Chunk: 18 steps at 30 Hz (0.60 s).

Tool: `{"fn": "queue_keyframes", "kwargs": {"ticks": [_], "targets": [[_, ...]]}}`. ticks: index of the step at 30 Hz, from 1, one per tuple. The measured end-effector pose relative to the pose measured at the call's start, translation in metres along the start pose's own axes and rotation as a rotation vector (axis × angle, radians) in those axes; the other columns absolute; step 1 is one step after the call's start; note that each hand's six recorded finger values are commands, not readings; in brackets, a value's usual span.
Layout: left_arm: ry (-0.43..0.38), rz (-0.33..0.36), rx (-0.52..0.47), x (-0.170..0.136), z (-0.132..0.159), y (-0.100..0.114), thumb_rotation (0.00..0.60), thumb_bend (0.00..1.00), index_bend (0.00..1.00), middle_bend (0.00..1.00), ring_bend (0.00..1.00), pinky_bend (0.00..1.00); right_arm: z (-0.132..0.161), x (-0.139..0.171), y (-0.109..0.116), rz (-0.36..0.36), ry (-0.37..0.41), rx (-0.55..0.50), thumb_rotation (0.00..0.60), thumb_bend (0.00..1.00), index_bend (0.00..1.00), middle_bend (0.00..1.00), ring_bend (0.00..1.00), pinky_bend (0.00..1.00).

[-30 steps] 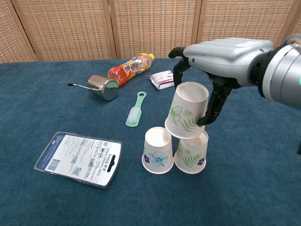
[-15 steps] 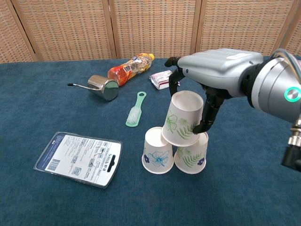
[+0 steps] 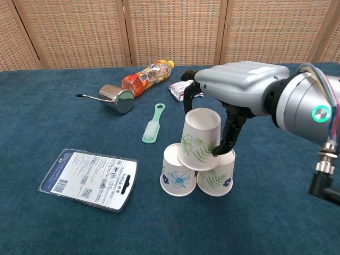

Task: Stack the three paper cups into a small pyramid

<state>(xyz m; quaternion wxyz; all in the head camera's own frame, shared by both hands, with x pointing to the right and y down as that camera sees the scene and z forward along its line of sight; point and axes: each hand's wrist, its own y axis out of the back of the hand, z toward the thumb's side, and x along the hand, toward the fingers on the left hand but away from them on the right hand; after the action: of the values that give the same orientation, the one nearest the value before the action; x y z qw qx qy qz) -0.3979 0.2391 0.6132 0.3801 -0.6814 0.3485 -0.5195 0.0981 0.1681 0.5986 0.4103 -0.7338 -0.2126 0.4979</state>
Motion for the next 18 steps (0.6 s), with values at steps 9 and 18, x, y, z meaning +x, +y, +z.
{"fn": "queue_keyframes", "kwargs": {"ticks": [9, 18], "targets": [[0.002, 0.005, -0.003, 0.0, -0.001, 0.002, 0.6, 0.23, 0.18, 0.0, 0.0, 0.0, -0.005, 0.001, 0.003, -0.009, -0.015, 0.037, 0.6, 0.07, 0.13, 0.0, 0.0, 0.0], [0.003, 0.015, -0.011, -0.001, -0.001, 0.006, 0.6, 0.22, 0.16, 0.0, 0.0, 0.0, -0.049, 0.013, 0.014, -0.002, -0.122, 0.063, 0.6, 0.07, 0.09, 0.0, 0.0, 0.0]]}}
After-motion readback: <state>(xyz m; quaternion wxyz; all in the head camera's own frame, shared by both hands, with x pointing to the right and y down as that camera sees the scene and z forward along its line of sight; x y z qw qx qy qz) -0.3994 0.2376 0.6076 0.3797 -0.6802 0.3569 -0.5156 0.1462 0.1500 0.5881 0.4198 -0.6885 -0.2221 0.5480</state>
